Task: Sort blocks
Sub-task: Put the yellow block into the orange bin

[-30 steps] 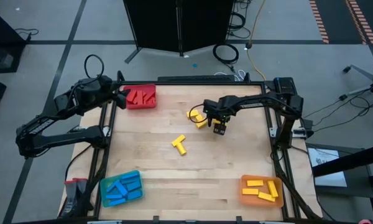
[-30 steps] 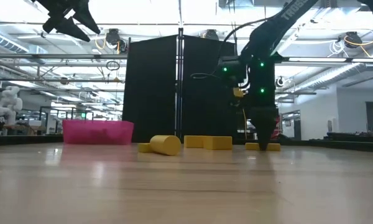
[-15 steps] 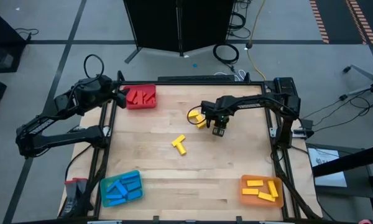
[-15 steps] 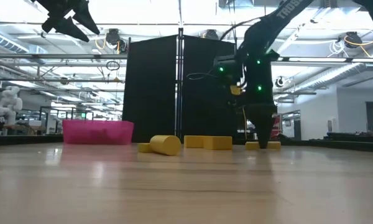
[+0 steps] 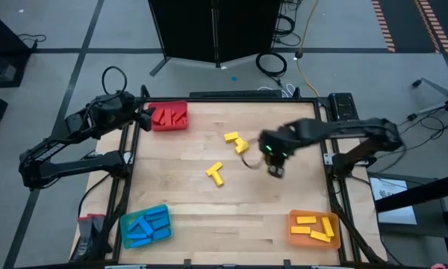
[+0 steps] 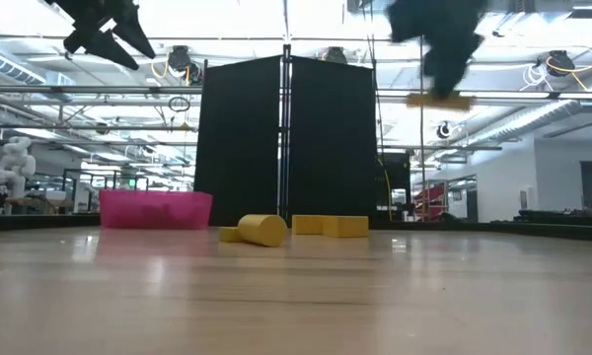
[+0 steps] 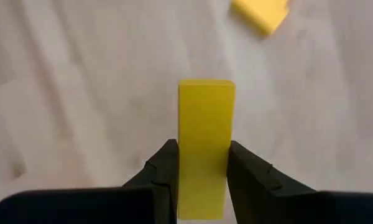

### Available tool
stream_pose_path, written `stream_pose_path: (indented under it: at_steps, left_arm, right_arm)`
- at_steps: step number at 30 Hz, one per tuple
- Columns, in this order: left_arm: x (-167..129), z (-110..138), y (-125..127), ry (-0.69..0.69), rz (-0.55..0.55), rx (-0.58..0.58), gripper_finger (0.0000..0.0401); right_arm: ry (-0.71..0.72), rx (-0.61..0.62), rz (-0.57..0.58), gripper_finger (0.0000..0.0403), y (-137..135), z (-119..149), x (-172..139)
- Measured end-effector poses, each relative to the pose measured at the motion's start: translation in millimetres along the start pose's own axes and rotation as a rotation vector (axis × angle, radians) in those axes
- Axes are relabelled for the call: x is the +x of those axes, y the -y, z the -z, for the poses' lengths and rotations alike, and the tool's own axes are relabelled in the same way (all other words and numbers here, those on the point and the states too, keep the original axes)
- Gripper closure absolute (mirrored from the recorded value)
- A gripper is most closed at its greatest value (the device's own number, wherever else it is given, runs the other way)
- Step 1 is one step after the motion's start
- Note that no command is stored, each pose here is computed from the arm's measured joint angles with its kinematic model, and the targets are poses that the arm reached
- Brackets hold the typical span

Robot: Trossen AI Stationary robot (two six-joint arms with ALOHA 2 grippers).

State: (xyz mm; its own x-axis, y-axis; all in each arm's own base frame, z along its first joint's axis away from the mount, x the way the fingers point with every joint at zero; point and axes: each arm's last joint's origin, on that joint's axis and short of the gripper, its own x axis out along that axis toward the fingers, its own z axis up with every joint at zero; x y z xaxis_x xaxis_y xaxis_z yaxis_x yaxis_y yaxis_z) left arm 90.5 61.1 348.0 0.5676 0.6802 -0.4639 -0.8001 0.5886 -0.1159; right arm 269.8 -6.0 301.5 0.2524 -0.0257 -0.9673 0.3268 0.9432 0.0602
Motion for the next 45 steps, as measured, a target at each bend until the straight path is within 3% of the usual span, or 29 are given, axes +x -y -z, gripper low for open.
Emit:
stream_pose_path:
  at_steps: [4,9,17,25,36,45]
  left_arm:
    - [0.0,0.2,-0.1,-0.002,-0.001,0.001,0.0134]
    - [0.0,0.2,-0.1,-0.002,-0.001,0.001,0.0134]
    - [-0.1,0.2,-0.1,-0.002,-0.001,0.001,0.0134]
    - [-0.1,0.2,-0.1,-0.002,-0.001,0.001,0.0134]
    - [0.0,0.2,-0.1,-0.002,-0.001,0.001,0.0134]
    - [0.0,0.2,-0.1,-0.002,-0.001,0.001,0.0134]
  right_arm:
    - [-0.03,0.083,-0.023,0.0321,-33.6,42.0,-29.1]
    - [-0.058,0.141,-0.046,0.0321,-77.9,82.4,-40.2]
    - [-0.13,0.164,-0.02,0.0321,-133.9,123.4,-25.1]
    - [-0.152,0.161,-0.064,0.0321,-181.3,160.2,-7.6]
    - [-0.215,0.177,0.005,0.0321,-206.0,195.3,16.7]
    - [-0.238,0.169,0.021,0.0321,-207.0,203.0,42.8]
